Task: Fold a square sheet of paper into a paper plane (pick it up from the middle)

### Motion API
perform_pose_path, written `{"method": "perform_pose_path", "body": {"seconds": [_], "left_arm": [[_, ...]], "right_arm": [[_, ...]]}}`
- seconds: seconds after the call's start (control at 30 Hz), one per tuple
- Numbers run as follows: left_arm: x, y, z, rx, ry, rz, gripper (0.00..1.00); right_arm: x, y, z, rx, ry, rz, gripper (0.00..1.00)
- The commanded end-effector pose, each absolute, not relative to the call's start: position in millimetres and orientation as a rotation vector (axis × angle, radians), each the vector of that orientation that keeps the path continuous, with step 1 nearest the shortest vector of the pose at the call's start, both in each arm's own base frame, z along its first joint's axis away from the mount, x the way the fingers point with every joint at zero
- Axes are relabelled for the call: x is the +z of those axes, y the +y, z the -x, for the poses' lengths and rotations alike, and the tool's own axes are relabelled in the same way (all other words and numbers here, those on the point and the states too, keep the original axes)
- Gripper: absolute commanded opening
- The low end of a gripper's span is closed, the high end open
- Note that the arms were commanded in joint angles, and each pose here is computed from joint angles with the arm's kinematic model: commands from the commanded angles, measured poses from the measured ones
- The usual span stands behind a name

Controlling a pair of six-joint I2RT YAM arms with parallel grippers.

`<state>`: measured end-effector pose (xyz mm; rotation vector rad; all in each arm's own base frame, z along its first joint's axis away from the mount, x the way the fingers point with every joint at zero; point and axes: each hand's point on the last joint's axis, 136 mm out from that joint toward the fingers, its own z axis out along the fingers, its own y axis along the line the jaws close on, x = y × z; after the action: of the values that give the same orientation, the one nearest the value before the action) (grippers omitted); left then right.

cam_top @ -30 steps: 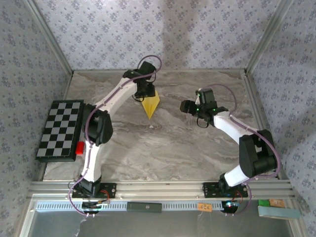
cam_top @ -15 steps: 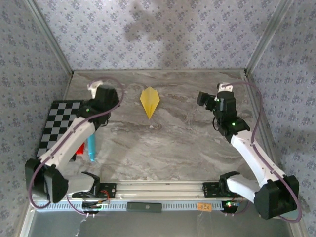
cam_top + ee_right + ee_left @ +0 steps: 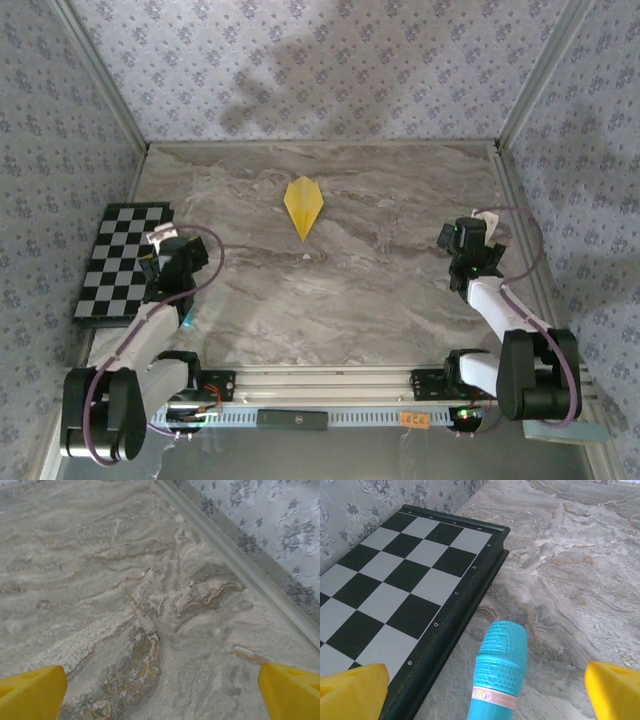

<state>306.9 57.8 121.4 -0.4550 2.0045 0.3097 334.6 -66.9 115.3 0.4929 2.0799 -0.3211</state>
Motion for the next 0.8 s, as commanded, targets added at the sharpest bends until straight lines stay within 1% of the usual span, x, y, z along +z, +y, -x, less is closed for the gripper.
{"method": "perform_pose_path", "body": {"seconds": [0.0, 0.13, 0.3, 0.37, 0.5, 0.77], "left_arm": [[136.5, 46.2, -328.6, 0.222, 1.903, 0.341, 1.0], [130.1, 31.4, -340.0, 0.135, 1.885, 0.215, 1.0], [128.2, 20.1, -352.7, 0.056, 1.847, 0.127, 1.0], [125.4, 17.8, -358.6, 0.022, 1.836, 0.106, 1.0], [123.5, 13.5, -369.9, -0.021, 1.824, 0.065, 1.0], [98.4, 9.4, -383.4, -0.057, 1.875, 0.038, 1.0]], "right_arm": [[124.8, -54.4, -354.7, -0.252, 1.984, -0.371, 1.0], [107.5, -39.1, -367.2, -0.229, 2.03, -0.224, 1.0], [111.6, -23.0, -380.7, -0.197, 1.972, -0.082, 1.0], [112.4, -22.2, -384.6, -0.196, 1.946, -0.06, 1.0], [98.4, -17.2, -389.7, -0.156, 1.956, -0.027, 1.0], [86.1, -18.2, -387.8, -0.128, 1.952, -0.031, 1.0]]}}
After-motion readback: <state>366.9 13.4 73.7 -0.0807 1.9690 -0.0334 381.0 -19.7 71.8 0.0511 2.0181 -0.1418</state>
